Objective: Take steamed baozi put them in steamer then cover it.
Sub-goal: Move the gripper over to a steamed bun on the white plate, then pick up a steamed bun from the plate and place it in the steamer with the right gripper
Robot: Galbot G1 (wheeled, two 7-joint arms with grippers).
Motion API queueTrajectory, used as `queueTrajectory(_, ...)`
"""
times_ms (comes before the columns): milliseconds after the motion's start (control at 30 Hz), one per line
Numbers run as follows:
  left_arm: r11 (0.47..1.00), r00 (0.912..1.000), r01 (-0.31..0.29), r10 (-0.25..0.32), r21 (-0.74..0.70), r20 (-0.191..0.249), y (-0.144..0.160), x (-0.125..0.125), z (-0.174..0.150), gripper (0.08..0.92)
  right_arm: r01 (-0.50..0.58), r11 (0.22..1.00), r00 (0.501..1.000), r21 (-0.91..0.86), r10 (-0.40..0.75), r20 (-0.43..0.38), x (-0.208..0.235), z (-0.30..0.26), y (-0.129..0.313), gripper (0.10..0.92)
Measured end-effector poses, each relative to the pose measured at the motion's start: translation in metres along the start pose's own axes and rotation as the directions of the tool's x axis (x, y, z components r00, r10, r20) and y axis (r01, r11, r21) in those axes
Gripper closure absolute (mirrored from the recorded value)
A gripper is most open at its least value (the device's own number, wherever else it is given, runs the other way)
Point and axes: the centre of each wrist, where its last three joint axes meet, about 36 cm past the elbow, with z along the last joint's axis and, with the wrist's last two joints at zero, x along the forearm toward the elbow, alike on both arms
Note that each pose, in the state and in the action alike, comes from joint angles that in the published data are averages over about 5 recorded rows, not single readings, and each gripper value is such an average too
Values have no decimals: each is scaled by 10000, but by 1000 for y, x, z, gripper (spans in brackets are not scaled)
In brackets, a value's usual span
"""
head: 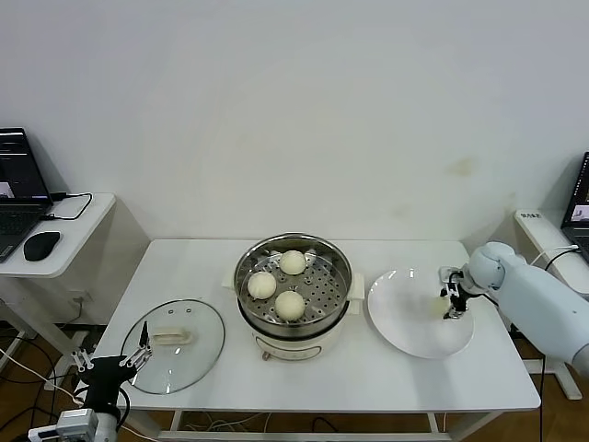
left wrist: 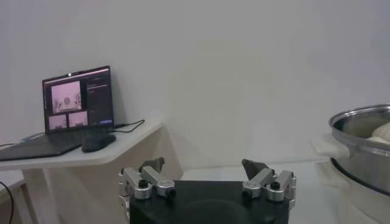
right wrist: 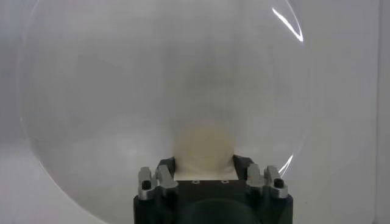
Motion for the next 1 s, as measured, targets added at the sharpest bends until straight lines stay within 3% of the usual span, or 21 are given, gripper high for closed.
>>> queueTrajectory(467,9998,9995,-201,200,26,239,-3,-3,-7,177,-412,9991,9976,45,409,566,88,-4,-14,437)
queueTrajectory(1000,9992,9983,-342,331,218,490,-9,-2,-17,177,-1263,9898,9528,659,1026,2858,225,-119,-22,425)
